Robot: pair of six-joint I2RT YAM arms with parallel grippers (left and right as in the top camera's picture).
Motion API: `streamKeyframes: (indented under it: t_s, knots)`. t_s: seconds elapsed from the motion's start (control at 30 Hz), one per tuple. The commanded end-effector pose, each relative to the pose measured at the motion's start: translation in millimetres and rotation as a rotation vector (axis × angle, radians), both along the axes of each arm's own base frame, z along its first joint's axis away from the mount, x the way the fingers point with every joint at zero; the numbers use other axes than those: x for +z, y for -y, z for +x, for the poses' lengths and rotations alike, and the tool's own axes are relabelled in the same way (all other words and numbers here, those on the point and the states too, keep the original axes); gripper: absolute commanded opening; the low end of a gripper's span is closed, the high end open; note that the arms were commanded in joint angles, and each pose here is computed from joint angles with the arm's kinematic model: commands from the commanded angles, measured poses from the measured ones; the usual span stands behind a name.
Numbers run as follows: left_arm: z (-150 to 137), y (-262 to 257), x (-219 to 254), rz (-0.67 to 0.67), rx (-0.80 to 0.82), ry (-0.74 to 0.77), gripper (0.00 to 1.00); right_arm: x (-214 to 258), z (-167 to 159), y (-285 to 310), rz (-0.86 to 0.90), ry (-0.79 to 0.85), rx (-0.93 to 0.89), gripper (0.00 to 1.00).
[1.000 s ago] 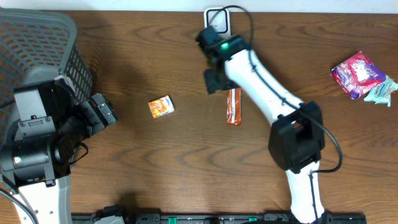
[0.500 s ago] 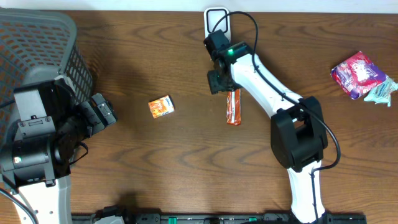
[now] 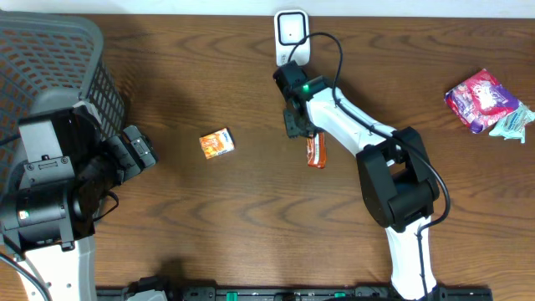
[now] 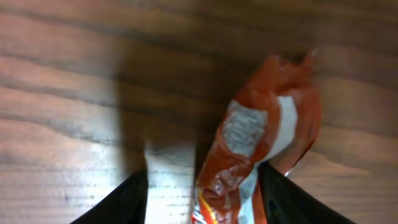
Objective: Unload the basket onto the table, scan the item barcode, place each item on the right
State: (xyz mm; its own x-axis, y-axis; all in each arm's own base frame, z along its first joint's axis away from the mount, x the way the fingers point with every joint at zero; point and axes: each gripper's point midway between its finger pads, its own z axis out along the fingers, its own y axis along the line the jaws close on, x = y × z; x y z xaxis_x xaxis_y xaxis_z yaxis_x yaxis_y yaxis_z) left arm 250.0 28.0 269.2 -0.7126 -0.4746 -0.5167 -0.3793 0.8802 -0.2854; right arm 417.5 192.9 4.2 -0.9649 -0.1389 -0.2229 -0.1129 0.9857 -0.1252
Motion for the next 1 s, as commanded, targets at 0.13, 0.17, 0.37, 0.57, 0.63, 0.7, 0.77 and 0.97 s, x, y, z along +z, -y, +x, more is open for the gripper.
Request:
streamKeyframes:
  t_s: [0.13,0.17,0.37,0.57,0.63,0.7,0.77,0.97]
  knots:
    - [0,-2,3,0.004,0.010,0.008,0.98,-10,-6,24,-0.035,-0.032,-0.052,0.53]
    - [0,-2,3,0.004,0.010,0.008,0.98,-10,-6,23,-0.030,-0.036,-0.051,0.52]
    - [0,-2,3,0.004,0.011,0.008,0.98,-11,-10,22,-0.018,-0.054,-0.050,0.17]
    - [0,-2,3,0.004,0.011,0.008,0.98,-10,-14,10,0.058,-0.091,-0.033,0.01]
    - [0,-2,3,0.004,0.010,0.008,0.98,-2,-15,-8,0.168,-0.124,0.003,0.01]
    - [0,-2,3,0.004,0.010,0.008,0.98,16,-12,-33,0.342,-0.157,0.059,0.01]
    - [0,-2,3,0.004,0.010,0.008,0.98,41,-11,-59,0.533,-0.183,0.133,0.01]
    - [0,-2,3,0.004,0.010,0.008,0.98,87,-15,-89,0.880,-0.242,0.254,0.01]
